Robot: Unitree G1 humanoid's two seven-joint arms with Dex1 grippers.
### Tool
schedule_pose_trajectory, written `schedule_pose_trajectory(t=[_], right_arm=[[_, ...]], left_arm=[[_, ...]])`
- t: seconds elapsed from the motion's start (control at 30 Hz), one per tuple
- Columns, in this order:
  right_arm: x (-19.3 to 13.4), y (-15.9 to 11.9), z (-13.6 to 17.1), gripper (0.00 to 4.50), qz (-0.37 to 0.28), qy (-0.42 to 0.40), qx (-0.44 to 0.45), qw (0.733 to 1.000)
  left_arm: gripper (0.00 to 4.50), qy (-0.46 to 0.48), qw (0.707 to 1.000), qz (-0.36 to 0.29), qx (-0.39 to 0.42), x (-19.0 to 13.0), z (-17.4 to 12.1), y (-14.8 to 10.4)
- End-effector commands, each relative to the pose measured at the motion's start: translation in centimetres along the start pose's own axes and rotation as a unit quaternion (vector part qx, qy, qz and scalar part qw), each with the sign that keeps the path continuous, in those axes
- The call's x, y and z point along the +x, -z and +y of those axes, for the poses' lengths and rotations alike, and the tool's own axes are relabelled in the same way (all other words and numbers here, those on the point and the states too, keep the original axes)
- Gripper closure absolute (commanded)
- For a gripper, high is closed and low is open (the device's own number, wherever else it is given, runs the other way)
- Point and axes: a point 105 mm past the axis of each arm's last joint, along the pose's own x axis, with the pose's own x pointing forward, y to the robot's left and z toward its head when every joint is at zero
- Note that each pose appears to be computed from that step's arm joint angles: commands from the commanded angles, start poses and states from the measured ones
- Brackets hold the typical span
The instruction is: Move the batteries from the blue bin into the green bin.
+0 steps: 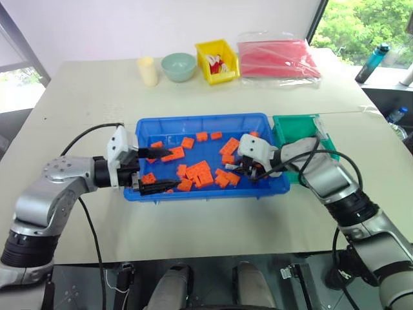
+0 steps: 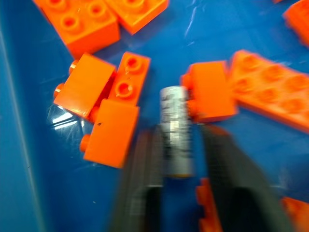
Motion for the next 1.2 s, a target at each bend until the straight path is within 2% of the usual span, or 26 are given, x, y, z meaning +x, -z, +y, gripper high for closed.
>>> schedule_pose_trajectory(t=[0.03, 0.13, 0.27, 0.37, 0.43, 0.5, 0.6, 0.73, 0.87, 0.93, 1.03, 1.2], right_arm=[[-0.1, -0.2, 0.0, 4.4, -0.004, 0.005, -0.004, 1.0], [-0.9, -0.9, -0.4, 4.4, -0.017, 0.018, 0.003, 1.0], [-6.3, -4.3, -3.1, 4.4, -0.092, 0.092, 0.05, 0.99], [-10.6, -4.3, -5.4, 4.4, -0.119, 0.163, 0.116, 0.972], [-12.9, -2.7, -6.4, 4.4, -0.106, 0.209, 0.141, 0.962], [-14.9, 0.3, -6.8, 4.4, -0.074, 0.258, 0.176, 0.947], [-15.8, 3.2, -6.6, 4.4, -0.042, 0.291, 0.2, 0.935], [-15.5, 4.8, -6.5, 2.47, -0.027, 0.319, 0.205, 0.925], [-15.2, 4.2, -6.2, 0.58, -0.05, 0.314, 0.161, 0.934], [-16.0, 2.7, -4.8, 0.58, -0.1, 0.267, 0.126, 0.95], [-17.8, 2.0, -2.5, 0.58, -0.121, 0.201, 0.085, 0.968], [-21.5, 5.4, -0.9, 0.58, -0.072, 0.168, 0.093, 0.979]], left_arm=[[0.0, -0.007, 1.0, -0.012, 0.025, -0.4, 0.4, -1.4], [0.0, -0.007, 1.0, -0.012, 0.025, -0.4, 0.5, -1.5], [0.0, -0.012, 1.0, -0.012, 0.016, -0.6, 0.7, -1.1], [0.0, -0.02, 1.0, -0.008, 0.008, -1.1, 0.8, -0.5], [0.0, -0.029, 1.0, -0.006, 0.002, -1.5, 1.0, -0.3], [0.0, -0.042, 0.999, -0.005, -0.003, -2.1, 1.4, -0.1], [0.0, -0.055, 0.998, -0.009, -0.005, -2.6, 2.0, -0.3], [0.0, -0.068, 0.998, -0.014, -0.003, -2.9, 2.7, -0.7], [0.0, -0.079, 0.997, -0.024, -0.01, -3.4, 3.3, -1.2], [0.0, -0.087, 0.996, -0.027, -0.013, -4.1, 3.6, -1.4], [0.0, -0.101, 0.995, -0.021, -0.012, -5.5, 4.0, -1.7], [0.0, -0.136, 0.991, 0.005, 0.001, -8.8, 4.9, -2.3]])
